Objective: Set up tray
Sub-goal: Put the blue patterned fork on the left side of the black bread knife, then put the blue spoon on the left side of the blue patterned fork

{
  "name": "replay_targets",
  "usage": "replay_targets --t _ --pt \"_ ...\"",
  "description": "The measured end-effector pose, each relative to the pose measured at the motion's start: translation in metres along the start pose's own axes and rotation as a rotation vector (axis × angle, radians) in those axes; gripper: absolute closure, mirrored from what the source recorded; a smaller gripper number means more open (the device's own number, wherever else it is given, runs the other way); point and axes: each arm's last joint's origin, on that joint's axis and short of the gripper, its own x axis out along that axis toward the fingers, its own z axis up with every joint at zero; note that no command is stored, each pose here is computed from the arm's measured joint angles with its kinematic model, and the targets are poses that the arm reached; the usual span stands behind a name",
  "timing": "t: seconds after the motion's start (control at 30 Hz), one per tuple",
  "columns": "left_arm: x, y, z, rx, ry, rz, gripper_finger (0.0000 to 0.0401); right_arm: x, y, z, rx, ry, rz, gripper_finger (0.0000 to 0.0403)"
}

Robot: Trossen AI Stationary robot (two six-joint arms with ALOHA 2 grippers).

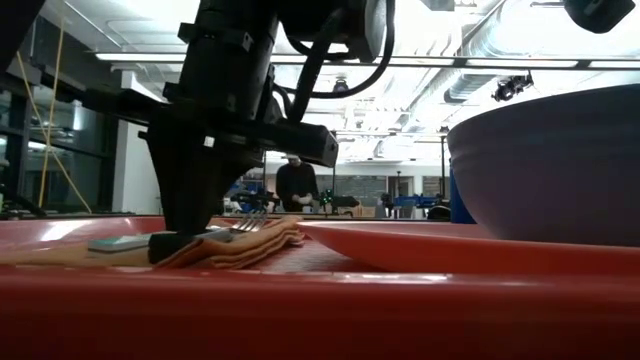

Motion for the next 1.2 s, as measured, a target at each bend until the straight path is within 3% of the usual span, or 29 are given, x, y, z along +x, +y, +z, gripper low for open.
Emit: replay_targets --t 0.2,0.4,0.83,1.0,1.2 --pt "0.000 -0.002 -0.001 0.003 0.004 -0.018 0.0265 0.000 0.000 0.000 0.000 0.000 0.000 0.0403" --pt "-0.002 -0.002 -0.002 0.004 0.044 -0.011 0.0225 0.000 0.000 0.000 -0.011 0.000 0.000 0.0403" --pt "-0.051 0.012 0.004 0.023 -0.070 0.126 0.0218 0.000 0.000 0.000 -0.019 0.000 0.000 0.0403" --pt "-0.072 0.019 0.010 0.015 -0.220 0.044 0.0218 0.000 0.000 0.000 -0.019 0.001 -0.001 0.0403" --pt "-0.106 0.046 0.021 0.009 -0.420 -0.067 0.0217 0.000 0.000 0.000 -0.010 -0.001 0.000 0.0403"
